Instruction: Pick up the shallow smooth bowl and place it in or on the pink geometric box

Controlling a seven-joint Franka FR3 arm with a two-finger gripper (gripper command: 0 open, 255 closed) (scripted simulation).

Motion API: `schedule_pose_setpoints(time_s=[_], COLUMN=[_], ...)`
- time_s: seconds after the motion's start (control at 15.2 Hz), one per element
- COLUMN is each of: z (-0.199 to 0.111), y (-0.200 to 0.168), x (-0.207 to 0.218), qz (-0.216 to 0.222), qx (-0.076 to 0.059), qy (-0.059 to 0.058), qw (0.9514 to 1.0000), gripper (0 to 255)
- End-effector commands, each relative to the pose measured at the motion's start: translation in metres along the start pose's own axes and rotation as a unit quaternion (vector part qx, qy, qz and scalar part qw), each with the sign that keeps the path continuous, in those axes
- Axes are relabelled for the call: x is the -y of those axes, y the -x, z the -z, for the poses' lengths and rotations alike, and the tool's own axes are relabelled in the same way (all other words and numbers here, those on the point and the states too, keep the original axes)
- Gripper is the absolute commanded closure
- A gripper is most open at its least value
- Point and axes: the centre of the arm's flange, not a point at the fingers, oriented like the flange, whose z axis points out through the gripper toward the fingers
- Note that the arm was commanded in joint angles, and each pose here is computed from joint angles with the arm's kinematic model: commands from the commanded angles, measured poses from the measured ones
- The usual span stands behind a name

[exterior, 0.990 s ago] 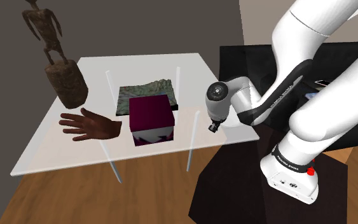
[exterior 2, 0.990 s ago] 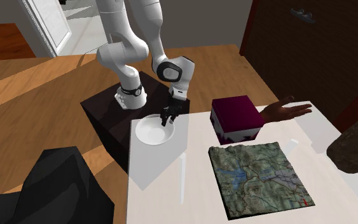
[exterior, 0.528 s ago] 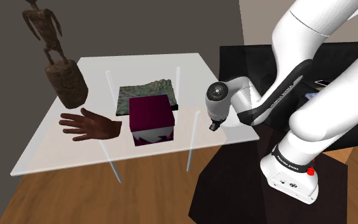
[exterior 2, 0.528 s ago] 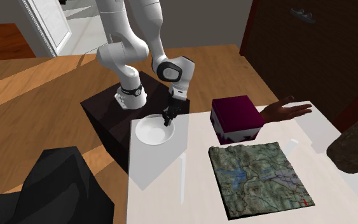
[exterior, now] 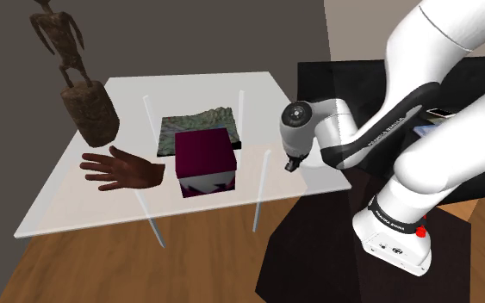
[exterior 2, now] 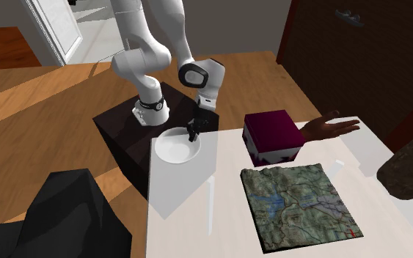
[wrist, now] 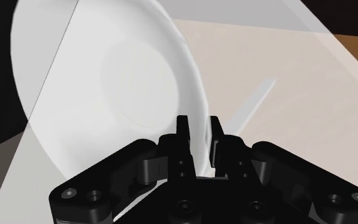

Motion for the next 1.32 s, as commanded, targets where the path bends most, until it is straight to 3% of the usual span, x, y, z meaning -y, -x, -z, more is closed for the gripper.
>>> schedule_pose_setpoints(time_s=[0.0,1.25], z=[0.009,0.096], y=[0.0,-0.003], x=[-0.004,-0.054], qz=[0.0,0.0], qx=[0.0,0.0], qy=[-0.001,-0.001], qw=[1.0,1.0], gripper=[255,255])
